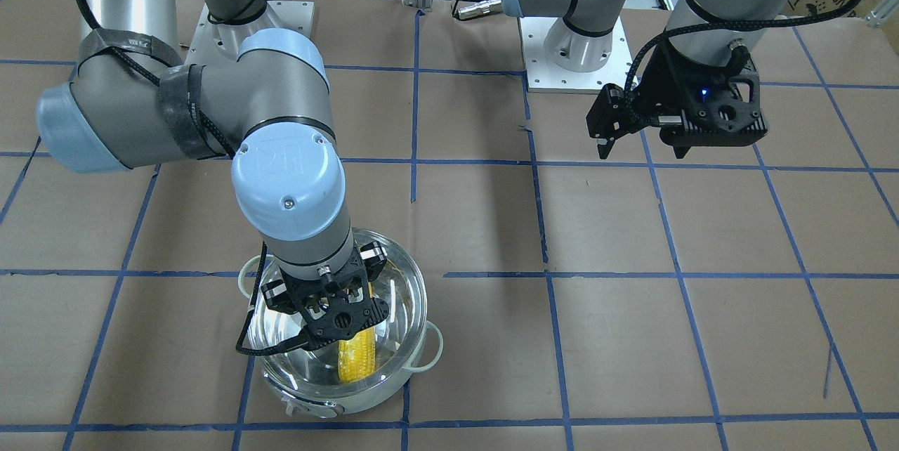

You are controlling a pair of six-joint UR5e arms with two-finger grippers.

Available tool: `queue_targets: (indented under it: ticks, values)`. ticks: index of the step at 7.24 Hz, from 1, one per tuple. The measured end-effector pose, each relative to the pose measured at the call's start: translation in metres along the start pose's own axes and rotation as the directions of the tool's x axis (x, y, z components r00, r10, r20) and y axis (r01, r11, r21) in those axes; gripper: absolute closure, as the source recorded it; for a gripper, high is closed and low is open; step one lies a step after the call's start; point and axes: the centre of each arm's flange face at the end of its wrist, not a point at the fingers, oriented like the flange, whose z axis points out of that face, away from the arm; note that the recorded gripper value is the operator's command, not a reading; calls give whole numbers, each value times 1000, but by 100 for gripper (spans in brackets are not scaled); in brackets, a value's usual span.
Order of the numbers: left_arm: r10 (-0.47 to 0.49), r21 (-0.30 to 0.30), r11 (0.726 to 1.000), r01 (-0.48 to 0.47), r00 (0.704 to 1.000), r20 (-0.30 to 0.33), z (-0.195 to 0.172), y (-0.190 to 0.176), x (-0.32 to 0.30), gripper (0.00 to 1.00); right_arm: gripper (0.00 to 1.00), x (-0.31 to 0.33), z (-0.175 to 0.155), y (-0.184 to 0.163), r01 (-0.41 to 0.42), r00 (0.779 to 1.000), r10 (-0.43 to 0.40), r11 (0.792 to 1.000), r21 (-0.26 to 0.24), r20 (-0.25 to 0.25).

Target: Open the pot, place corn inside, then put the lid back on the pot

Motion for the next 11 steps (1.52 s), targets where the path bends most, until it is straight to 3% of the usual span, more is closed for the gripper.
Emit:
queue_targets:
  ticks: [2, 3, 5, 9, 11]
  values:
    - [0, 0, 1000, 0, 1000, 1, 0, 0, 0, 0, 61, 1, 0, 0, 10, 1000, -10, 1000, 0, 0]
    - [0, -1, 1000, 0, 1000, 1, 0, 0, 0, 0, 38, 1, 0, 0, 10, 1000, -10, 1000, 0, -1]
    - [1, -1, 1000, -1, 1000, 1, 1, 0, 0, 0, 3, 1, 0, 0, 7, 1000, -7, 1000, 6, -3]
    - [1, -2, 1000, -1, 1000, 1, 1, -1, 0, 0, 0, 2, -4, 0, -2, 1000, 3, 1000, 18, -9]
    - [2, -1, 1000, -2, 1000, 1, 0, 0, 0, 0, 0, 19, -37, 21, -32, 999, 33, 998, 46, -23]
